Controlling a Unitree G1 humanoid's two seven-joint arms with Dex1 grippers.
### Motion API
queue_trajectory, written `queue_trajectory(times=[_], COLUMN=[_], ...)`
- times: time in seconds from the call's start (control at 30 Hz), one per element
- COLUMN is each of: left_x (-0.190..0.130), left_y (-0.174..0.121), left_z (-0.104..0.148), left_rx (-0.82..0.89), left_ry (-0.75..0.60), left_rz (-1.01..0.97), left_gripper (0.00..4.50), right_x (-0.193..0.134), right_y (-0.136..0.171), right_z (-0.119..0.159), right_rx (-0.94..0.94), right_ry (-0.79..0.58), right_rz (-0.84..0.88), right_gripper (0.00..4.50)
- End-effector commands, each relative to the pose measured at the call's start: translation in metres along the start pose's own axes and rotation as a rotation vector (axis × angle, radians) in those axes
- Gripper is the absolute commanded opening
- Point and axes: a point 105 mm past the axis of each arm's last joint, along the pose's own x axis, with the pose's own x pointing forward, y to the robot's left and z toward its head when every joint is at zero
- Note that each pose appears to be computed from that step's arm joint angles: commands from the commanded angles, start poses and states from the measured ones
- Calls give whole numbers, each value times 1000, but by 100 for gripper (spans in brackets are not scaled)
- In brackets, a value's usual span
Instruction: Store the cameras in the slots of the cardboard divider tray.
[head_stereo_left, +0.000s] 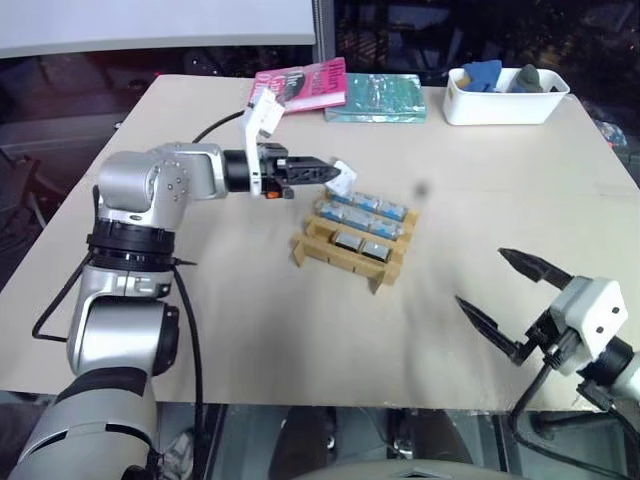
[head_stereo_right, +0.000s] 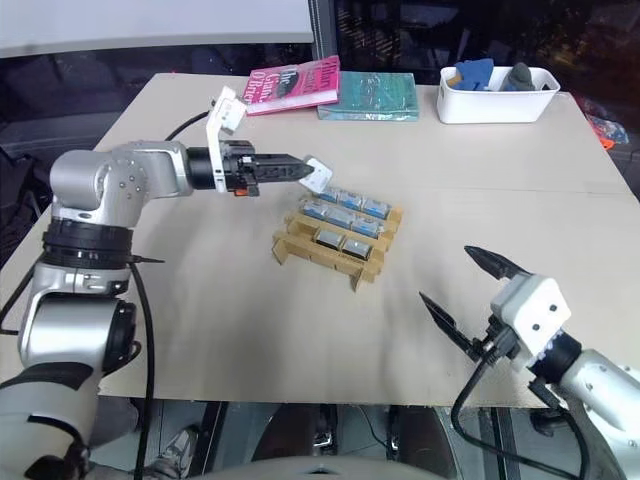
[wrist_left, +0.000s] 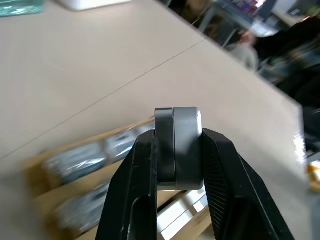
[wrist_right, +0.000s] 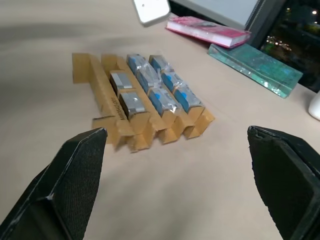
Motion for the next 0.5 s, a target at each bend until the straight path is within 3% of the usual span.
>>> queue_trajectory(times=[0.03,0.3,0.5], left_x=[-15,-35,-17], left_y=[-4,10,18], left_z=[4,-15,-12], left_rx=[201,333,588], left_ry=[49,209,266], left_rz=[-65,-223,-281], left_gripper=[68,68,68], right_x=[-10,-20,-22], right_y=[6,11,22], right_z=[18,20,15], right_rx=[-42,-51,-26], right_ry=[-68,-54,-20], right_rz=[10,3,-24], right_gripper=[448,448,448])
